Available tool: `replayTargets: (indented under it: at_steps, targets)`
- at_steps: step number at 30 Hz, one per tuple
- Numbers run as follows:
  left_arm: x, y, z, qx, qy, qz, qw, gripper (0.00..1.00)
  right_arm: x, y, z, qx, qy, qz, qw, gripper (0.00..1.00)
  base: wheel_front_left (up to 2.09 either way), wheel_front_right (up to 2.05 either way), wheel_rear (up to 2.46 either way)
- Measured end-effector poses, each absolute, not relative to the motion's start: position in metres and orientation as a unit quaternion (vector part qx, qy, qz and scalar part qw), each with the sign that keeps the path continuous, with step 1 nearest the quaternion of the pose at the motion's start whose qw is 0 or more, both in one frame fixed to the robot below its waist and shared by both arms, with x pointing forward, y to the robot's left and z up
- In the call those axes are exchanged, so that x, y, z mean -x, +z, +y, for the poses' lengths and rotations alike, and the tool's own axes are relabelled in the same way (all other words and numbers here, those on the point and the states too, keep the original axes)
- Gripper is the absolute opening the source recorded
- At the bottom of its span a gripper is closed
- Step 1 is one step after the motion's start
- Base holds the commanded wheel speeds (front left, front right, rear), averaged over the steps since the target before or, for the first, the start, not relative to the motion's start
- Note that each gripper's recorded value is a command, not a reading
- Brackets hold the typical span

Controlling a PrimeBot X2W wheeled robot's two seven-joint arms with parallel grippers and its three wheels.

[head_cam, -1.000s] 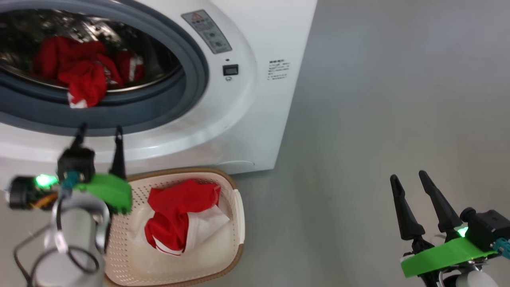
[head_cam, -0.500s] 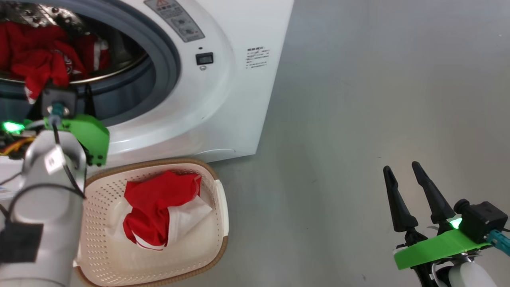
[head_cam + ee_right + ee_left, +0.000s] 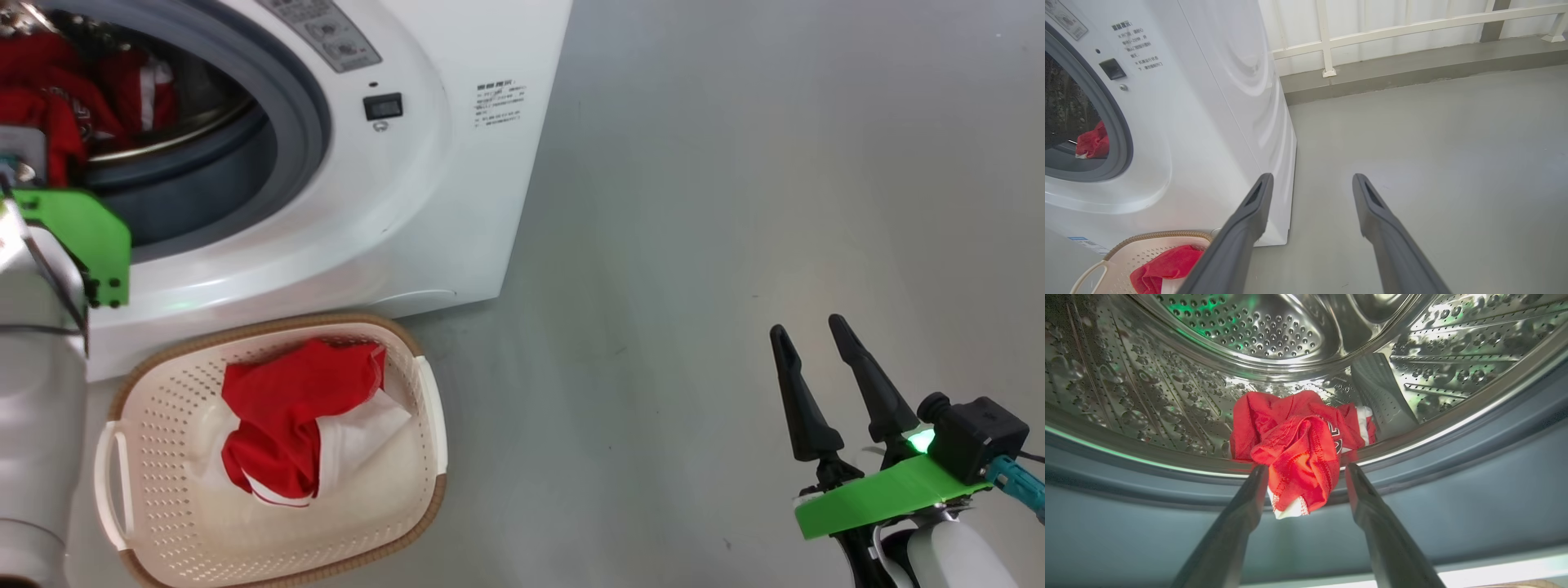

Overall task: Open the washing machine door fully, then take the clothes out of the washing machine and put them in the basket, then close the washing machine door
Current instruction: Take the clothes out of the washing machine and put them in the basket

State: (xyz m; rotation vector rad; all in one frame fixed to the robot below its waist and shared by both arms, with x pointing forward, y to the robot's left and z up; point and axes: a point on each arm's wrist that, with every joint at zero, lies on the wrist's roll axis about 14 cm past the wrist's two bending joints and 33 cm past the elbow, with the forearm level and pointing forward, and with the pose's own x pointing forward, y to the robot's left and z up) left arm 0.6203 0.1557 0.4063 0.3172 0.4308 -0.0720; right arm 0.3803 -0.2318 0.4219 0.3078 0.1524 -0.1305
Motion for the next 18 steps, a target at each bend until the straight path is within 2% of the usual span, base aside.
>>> replayTargets:
  at_steps: [18]
  targets:
    - [-0.629, 0.369, 0.181, -0.175, 0.000, 0.277, 0.945, 1.00, -0.390, 0.414, -0.230, -0.147, -0.060, 0.086, 0.984, 1.00, 0.00, 0.00, 0.00]
